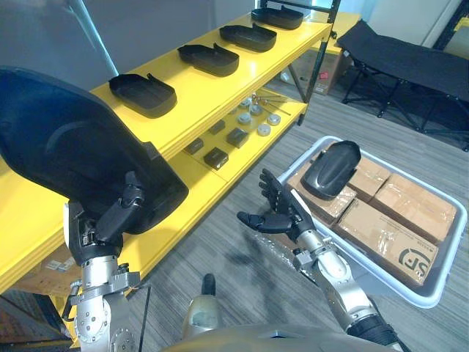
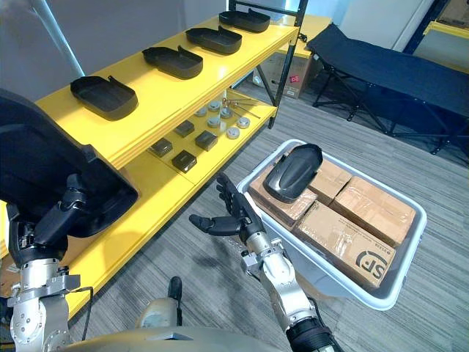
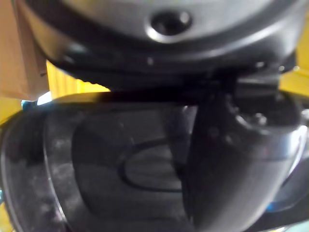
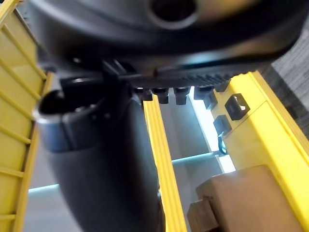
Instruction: Walk over and take three plastic housings, then place them on the shelf
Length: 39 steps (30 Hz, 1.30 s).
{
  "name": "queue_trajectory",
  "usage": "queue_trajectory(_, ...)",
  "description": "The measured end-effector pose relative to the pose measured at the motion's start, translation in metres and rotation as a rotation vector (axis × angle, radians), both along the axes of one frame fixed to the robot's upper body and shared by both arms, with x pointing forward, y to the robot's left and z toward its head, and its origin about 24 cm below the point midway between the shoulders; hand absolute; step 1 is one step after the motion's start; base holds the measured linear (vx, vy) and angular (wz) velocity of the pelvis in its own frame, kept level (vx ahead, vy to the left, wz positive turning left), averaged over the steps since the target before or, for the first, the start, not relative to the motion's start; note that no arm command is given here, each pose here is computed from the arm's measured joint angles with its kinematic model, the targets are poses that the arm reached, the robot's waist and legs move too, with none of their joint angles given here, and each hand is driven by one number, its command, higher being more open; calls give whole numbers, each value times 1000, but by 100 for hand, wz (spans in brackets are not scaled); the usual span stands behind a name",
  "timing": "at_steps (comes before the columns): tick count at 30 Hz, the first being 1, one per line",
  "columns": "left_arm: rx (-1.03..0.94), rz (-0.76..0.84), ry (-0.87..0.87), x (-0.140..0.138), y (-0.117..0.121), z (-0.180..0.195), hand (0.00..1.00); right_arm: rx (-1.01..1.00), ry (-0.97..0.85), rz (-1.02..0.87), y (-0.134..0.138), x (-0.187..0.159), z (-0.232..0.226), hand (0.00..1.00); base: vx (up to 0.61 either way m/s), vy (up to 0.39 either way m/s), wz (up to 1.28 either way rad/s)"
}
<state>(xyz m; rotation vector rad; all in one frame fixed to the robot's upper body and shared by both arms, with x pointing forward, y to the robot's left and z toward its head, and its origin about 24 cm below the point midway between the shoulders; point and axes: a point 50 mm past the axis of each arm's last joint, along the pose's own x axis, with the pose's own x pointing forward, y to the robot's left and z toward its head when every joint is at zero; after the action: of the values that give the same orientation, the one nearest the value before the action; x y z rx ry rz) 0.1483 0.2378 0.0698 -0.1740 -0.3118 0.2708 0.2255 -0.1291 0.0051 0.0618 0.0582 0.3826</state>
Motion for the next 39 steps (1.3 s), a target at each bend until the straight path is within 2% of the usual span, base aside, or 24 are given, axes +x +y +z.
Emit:
queue_trajectory(6,95,-293,-35,21,-20,9,0,-40,-119,5,-3,13,18,100,-103,-38,80)
queue_trajectory(10,83,-349,-22,20,-28,4,0,-22,-154,27,-4,22,28,100,-92,6,6)
queue_trajectory(16,82,-339,-22,19,-27,4,0,-9,-128,62,0,15,22,100,-35,22,7)
queue_trajectory(20,58,-343,-48,18,-22,6,0,43,-152,-3,3,16,26,100,28,18,47)
queue_trajectory(23,75,-285,-57,16,-9,9,0,87,-225,-78,7,18,40,100,164,72,45)
queue_trajectory(31,45,-207,-59,22,-6,11,0,40,-411,-142,0,33,73,100,188,89,30)
queue_trajectory(35,28,-226,-137,48,-12,24,0,-57,-586,-150,-25,38,111,100,96,-62,87)
queue_trajectory(39,16,-209,-84,54,-10,14,0,-59,-786,-125,-40,35,161,100,128,-269,104)
